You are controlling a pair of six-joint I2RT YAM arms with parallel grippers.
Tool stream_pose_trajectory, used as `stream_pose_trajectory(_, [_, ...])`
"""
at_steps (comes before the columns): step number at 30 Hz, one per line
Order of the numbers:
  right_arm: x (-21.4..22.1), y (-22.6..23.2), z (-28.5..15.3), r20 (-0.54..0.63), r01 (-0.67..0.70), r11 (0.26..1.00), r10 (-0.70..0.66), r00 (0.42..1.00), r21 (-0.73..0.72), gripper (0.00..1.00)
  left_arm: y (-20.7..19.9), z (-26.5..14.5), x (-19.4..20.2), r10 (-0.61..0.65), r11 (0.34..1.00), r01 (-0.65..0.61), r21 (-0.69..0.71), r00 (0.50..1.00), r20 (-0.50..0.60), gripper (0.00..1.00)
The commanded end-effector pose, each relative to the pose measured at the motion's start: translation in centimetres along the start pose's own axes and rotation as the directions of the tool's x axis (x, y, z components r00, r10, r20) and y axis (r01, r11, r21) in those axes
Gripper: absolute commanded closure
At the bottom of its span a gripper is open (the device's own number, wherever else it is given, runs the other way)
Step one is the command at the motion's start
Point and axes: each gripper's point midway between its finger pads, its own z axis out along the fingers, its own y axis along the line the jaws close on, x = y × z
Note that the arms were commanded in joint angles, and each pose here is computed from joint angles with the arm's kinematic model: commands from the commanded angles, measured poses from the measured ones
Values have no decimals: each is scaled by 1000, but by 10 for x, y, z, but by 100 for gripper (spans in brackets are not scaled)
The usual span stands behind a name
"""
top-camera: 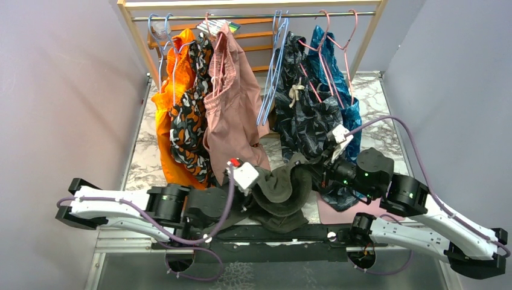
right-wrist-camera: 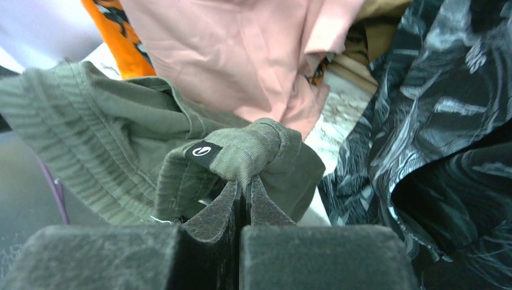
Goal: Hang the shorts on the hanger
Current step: Adjust the shorts at the center of the board.
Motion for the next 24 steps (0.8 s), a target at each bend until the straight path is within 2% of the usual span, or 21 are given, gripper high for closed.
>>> stream_pose_trajectory(1, [22,-11,9,-61,-69,994,75,995,87,99,7,17,36,-51,993,40,-108,994,-101,100])
stream_pose_trajectory(6, [40,-14,19,-126,-78,989,94,988,124,99,23,48,74,-139,981,102,-164,962,-236,100])
stream_pose_trajectory(9, [50,-21,21,-156,-85,981,112,981,173,99,33,60,91,-199,965,138,-224,940,-278,100])
stream_pose_trajectory(17, [64,-42,5,-196,-104,946,169,966,306,99,67,51,123,-345,889,214,-405,895,-283,100])
stream_pose_trajectory(20, [54,-37,0,-175,-108,956,159,972,272,99,75,39,117,-357,876,223,-427,895,-267,100])
stream_pose_trajectory(24, [58,-34,3,-212,-94,959,153,965,268,99,87,24,98,-357,863,227,-452,906,-226,100])
